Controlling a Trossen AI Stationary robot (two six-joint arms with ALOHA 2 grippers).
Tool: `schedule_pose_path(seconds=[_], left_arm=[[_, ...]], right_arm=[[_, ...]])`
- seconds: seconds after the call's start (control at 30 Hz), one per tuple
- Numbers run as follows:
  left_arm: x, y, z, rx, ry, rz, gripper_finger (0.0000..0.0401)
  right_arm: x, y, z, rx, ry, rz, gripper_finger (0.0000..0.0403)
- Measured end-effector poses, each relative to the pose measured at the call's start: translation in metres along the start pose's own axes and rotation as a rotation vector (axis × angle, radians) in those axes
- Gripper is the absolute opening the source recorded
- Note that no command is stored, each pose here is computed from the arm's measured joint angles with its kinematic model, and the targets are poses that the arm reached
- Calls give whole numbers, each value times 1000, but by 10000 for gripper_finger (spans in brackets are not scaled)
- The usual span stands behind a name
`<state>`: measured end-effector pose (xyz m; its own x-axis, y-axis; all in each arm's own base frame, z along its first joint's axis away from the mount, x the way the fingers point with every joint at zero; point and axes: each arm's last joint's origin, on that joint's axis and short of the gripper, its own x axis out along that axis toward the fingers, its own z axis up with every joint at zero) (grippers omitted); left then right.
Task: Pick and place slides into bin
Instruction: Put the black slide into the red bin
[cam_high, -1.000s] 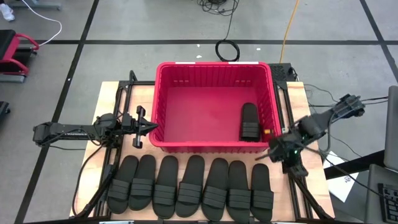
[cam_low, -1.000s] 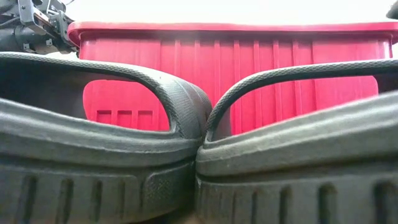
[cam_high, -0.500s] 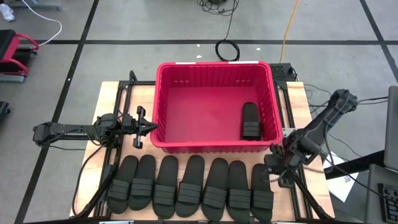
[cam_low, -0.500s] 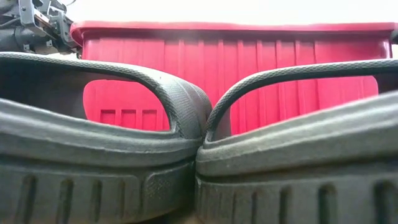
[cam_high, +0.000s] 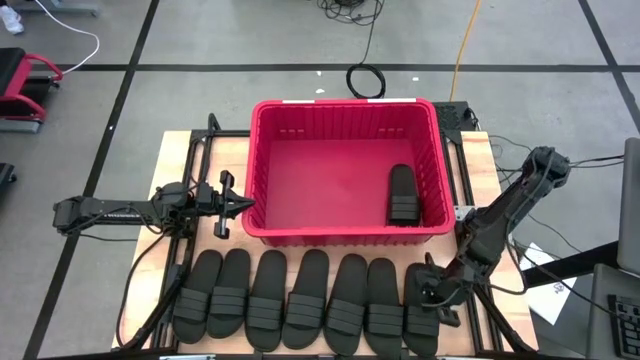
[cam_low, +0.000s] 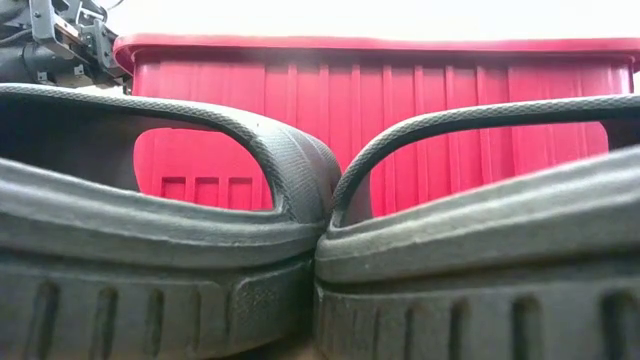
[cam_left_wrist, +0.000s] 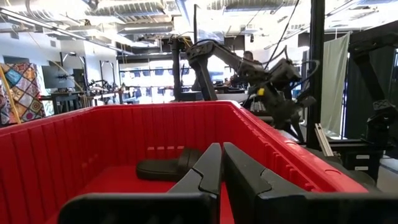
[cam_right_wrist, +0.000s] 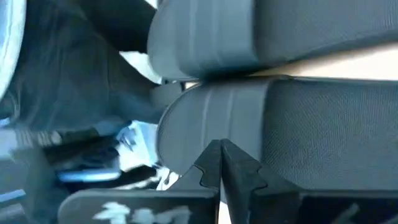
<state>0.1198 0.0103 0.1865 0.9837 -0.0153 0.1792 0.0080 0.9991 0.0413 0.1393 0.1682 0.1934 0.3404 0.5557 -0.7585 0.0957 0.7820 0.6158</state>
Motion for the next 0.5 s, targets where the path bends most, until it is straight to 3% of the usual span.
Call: schedule_pose_path(seconds=[0.23, 0.5], left_arm=[[0, 0, 0, -2, 2, 0, 21], [0, 0, 0, -2, 3, 0, 21]], right_arm=[[16, -15, -9, 127, -19, 92, 22], [16, -16, -10, 187, -15, 110, 152]])
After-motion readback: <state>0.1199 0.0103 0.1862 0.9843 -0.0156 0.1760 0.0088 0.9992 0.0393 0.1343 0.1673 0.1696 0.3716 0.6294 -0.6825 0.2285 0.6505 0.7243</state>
